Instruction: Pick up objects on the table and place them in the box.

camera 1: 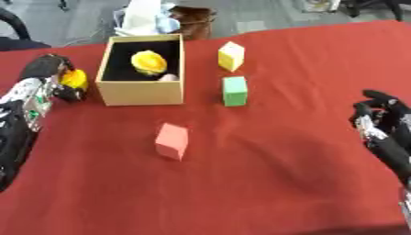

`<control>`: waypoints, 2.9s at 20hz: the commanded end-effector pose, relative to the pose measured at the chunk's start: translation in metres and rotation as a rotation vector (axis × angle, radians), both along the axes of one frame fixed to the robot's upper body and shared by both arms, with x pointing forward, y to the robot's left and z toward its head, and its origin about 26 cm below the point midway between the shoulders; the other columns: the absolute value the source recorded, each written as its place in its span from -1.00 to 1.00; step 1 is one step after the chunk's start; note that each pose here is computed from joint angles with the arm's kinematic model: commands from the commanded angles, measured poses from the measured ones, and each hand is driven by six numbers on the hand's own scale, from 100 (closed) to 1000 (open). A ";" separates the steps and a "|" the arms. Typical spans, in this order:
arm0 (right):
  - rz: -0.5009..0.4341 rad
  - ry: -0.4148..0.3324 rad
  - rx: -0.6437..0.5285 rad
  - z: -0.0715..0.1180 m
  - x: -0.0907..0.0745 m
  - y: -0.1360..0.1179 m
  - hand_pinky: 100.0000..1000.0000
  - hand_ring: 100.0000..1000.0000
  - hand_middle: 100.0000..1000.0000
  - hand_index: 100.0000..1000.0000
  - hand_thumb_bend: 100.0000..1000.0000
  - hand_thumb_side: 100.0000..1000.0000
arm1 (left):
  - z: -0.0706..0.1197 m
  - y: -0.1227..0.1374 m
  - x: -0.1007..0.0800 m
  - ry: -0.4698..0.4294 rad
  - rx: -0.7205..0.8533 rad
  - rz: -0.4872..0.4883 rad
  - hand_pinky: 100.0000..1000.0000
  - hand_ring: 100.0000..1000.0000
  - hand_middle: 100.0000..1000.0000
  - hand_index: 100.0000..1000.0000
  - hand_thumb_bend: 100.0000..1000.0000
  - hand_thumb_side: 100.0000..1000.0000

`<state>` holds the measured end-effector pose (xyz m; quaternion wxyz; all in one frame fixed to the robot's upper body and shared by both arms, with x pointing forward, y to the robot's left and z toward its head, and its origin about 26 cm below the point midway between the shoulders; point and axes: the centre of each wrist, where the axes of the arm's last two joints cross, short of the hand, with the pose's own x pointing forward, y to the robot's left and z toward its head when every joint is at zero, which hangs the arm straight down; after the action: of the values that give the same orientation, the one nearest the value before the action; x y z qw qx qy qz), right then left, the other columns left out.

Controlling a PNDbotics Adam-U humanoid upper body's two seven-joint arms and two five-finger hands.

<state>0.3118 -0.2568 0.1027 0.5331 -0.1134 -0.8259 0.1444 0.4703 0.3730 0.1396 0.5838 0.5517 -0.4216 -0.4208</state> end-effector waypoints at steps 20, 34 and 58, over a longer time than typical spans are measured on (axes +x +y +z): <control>0.004 -0.024 -0.004 0.007 0.000 -0.001 0.13 0.10 0.20 0.62 -1.00 -0.18 | 0.140 -0.058 -0.004 -0.339 0.093 -0.302 0.08 -0.20 -0.20 0.21 -0.47 -1.00; 0.019 -0.021 0.000 0.007 0.000 0.001 0.13 0.10 0.20 0.62 -1.00 -0.18 | 0.095 -0.115 0.012 -0.169 0.063 -0.515 0.30 0.15 0.22 0.53 -0.21 -1.00; 0.052 -0.231 -0.231 0.085 0.027 -0.014 0.17 0.11 0.22 0.65 -1.00 -0.49 | 0.109 -0.060 -0.065 -0.562 -0.152 -0.551 0.20 0.05 0.05 0.47 0.00 -0.62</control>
<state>0.3395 -0.2651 0.1743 0.4338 -0.1521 -0.8609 0.2182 0.4122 0.3069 0.2252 0.3786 0.4535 -0.7096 -0.3840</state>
